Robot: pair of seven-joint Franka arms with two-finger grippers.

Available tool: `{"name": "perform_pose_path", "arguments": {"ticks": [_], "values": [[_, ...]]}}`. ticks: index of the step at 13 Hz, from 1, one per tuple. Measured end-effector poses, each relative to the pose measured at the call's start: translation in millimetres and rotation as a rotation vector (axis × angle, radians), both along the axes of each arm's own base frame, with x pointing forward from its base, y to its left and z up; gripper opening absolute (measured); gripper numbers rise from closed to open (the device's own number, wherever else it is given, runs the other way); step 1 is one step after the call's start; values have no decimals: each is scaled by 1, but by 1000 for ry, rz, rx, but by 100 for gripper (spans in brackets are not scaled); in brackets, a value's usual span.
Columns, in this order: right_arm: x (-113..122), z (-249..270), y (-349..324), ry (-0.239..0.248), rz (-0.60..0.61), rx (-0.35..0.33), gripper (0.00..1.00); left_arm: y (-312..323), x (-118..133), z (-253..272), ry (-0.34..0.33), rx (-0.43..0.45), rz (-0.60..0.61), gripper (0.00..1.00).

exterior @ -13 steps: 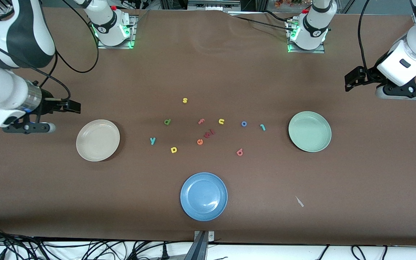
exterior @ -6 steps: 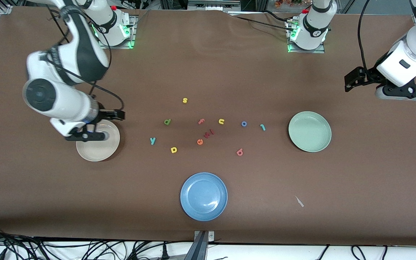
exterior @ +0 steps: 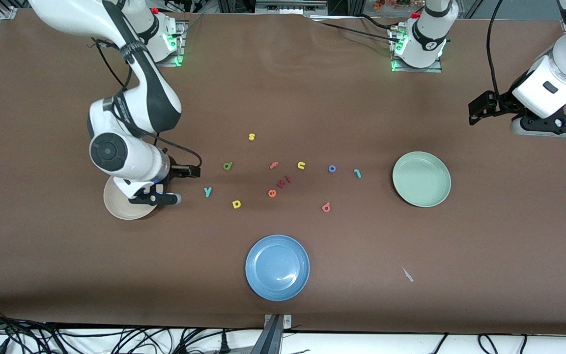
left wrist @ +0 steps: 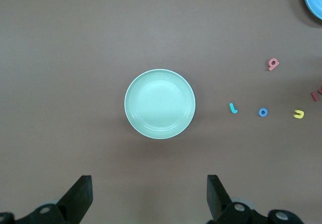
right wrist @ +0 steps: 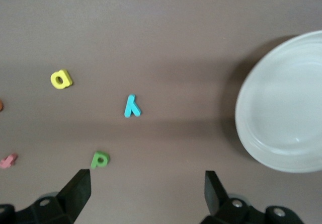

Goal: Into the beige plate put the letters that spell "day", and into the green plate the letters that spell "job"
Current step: 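Move the right gripper over the cyan letter y beside the beige plate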

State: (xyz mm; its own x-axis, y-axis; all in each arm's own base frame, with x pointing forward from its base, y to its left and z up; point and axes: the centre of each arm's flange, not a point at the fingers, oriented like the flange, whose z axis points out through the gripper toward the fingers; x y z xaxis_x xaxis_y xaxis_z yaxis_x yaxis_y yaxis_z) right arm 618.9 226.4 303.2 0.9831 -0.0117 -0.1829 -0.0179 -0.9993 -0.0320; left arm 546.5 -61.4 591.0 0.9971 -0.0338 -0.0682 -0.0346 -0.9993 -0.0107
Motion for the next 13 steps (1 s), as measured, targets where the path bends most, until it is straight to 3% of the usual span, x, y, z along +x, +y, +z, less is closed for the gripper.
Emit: {"name": "perform_pose_path", "arguments": {"ticks": [4,10,13], "values": [[-1,-49,23,9,25,6,100,0,0,0,1,0,0,100],[-10,-89,48,-103,47,48,100,0,0,0,1,0,0,100],[-18,-106,39,-122,36,47,100,0,0,0,1,0,0,100]]}}
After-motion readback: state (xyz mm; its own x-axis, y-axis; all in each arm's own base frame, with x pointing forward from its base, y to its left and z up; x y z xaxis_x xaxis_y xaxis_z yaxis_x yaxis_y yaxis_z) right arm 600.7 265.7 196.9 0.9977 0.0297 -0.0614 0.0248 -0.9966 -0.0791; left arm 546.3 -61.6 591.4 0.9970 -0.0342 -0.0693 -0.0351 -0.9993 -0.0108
